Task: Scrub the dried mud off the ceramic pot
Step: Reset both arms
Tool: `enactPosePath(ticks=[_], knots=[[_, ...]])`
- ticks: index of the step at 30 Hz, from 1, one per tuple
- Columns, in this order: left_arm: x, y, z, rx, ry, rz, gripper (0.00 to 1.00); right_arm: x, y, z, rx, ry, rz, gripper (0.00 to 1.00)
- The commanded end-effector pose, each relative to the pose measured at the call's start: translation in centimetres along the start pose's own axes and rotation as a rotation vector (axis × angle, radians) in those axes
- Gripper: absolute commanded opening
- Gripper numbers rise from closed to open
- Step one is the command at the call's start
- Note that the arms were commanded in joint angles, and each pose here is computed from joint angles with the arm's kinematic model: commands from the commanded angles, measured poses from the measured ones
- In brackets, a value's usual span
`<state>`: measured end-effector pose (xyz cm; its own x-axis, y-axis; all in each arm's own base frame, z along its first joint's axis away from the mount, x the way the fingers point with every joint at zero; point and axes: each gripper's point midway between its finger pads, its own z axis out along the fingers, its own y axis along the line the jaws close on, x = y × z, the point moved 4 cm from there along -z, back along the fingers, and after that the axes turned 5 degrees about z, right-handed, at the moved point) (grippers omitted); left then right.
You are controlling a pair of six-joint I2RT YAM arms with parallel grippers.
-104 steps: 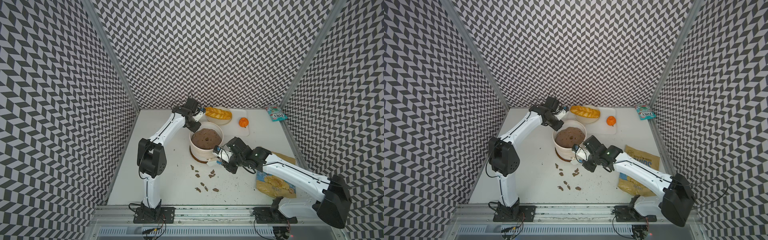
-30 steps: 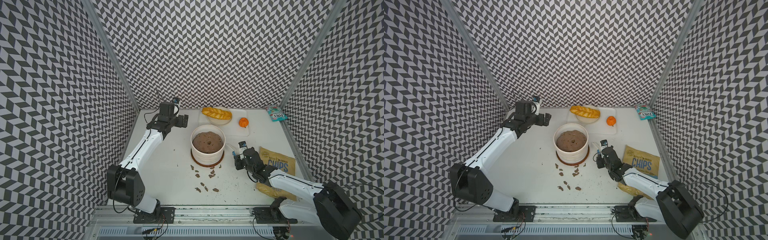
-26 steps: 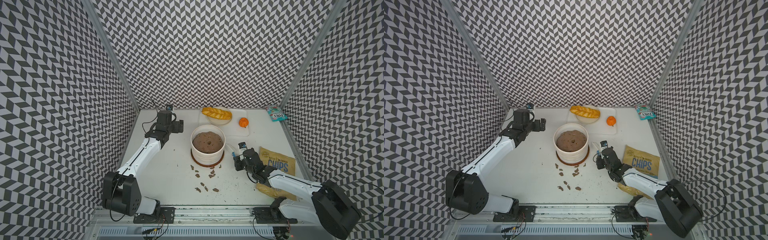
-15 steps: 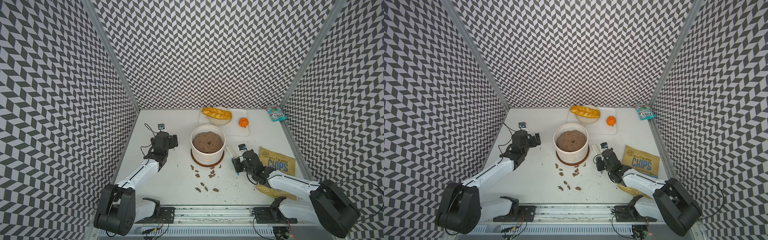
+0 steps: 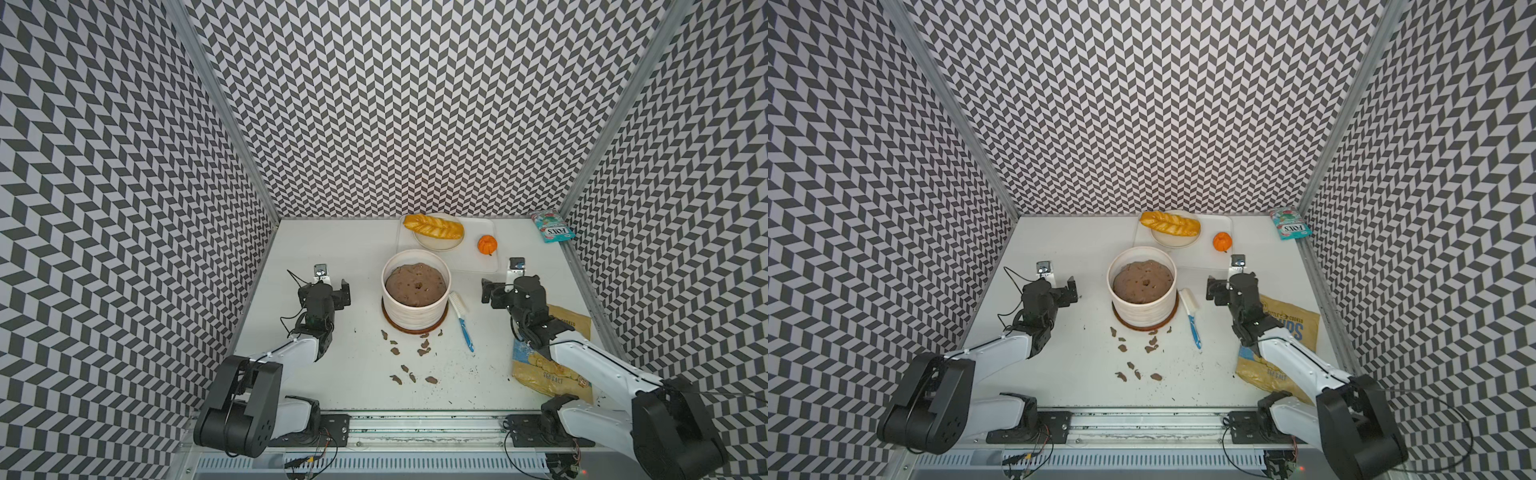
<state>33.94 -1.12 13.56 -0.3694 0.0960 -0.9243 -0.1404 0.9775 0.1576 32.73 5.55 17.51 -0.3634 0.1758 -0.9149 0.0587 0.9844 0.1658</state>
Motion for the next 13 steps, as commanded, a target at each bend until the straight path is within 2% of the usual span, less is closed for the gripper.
enactPosePath(ticks=[1, 8, 13], knots=[[-2.5, 0.4, 0.9, 0.024, -0.133, -0.024, 1.00, -3.4, -3.0, -0.5, 0.014, -0.267, 0.033, 1.00], [-3.2, 2.4, 1.9, 0.034, -0.196, -0.086, 1.00, -2.3, -4.2, 0.8, -0.013, -0.371, -0.058, 1.00], [-3.0, 1.5, 2.6, 0.105, -0.179, -0.054, 1.00, -1.5, -4.5, 1.3, -0.017, -0.350, -0.064, 1.00]])
